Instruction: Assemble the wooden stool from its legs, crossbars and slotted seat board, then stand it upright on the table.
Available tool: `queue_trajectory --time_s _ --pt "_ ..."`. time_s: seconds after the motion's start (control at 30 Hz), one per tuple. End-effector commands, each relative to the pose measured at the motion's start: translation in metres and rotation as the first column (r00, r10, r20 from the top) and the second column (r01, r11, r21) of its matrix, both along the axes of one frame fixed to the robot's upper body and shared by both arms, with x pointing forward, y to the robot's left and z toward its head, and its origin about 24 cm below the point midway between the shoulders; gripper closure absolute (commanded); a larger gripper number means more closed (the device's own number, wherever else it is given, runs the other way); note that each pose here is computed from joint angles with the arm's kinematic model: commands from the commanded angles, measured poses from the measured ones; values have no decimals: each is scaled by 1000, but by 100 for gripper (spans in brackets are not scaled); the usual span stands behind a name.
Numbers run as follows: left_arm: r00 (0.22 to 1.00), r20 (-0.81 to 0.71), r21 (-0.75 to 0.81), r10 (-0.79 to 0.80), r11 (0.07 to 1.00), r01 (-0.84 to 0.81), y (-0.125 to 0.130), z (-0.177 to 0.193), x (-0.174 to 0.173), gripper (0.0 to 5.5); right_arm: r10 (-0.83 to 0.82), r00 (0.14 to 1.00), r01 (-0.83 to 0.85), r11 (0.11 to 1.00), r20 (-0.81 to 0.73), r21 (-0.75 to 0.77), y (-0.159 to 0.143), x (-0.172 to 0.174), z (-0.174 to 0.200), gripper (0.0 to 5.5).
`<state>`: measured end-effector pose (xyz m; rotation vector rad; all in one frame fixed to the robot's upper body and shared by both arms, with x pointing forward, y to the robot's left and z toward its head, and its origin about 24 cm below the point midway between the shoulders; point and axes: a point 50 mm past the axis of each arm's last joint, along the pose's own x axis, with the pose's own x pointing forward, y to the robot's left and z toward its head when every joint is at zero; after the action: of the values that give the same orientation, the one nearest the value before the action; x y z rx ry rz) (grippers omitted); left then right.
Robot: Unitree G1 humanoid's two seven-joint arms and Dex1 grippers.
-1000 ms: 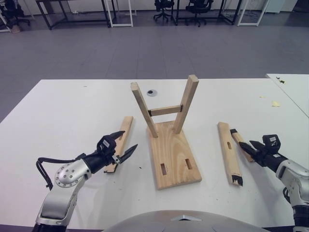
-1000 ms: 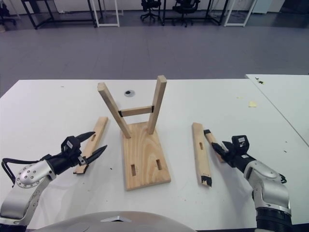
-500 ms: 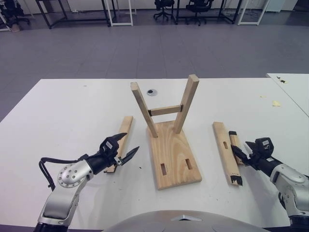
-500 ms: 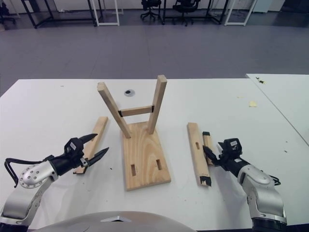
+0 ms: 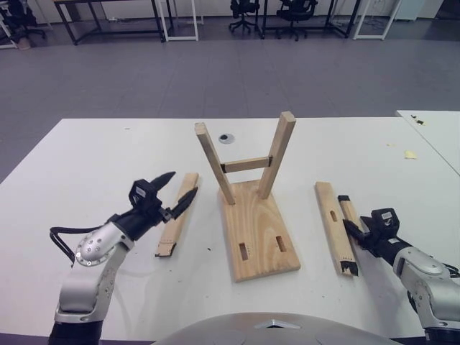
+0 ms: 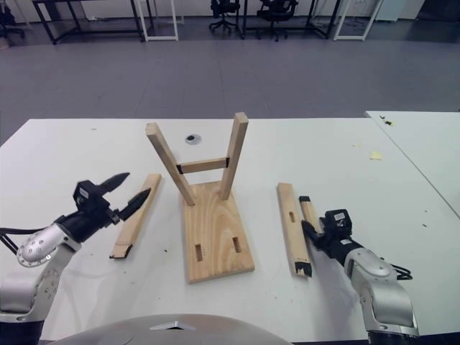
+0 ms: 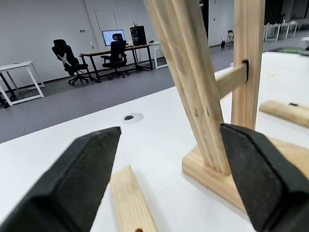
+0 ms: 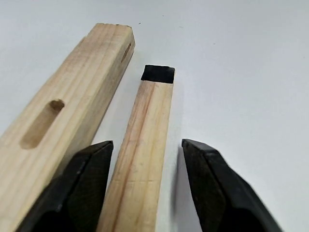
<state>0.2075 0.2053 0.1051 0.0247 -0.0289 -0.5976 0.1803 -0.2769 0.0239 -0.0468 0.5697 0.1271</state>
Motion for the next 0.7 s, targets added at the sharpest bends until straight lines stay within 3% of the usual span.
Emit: queue_trajectory --time_s 0.03,0.17,0.23,0.3,0.37,0.43,0.5,0.6,0.7 --pt "999 0 -76 34 997 -34 4 13 4 174 -52 993 51 999 -105 -19 -2 -7 -18 355" --pt "997 17 -168 73 983 -69 9 31 8 174 -89 996 88 995 -26 -49 -7 3 -8 418" --pt "996 42 -218 83 973 -72 12 47 12 174 -134 985 142 987 113 -73 -16 22 17 419" --pt "991 107 -299 79 953 -43 14 75 22 174 -138 935 174 981 326 -83 -20 50 64 419" --pt "980 198 -398 12 915 70 4 115 32 174 -37 820 108 990 572 -90 -4 81 136 419" --pt "963 254 -466 -84 862 198 -12 144 38 174 101 683 1 990 723 -139 26 96 193 419" --pt "933 291 -533 -213 774 343 -37 168 44 174 276 514 -191 960 812 -205 79 101 236 419" --pt "886 285 -571 -365 678 463 -71 186 56 174 452 305 -438 848 838 -298 145 88 259 419" --pt "879 279 -605 -387 640 474 -82 194 66 193 477 210 -550 780 853 -300 165 73 260 419"
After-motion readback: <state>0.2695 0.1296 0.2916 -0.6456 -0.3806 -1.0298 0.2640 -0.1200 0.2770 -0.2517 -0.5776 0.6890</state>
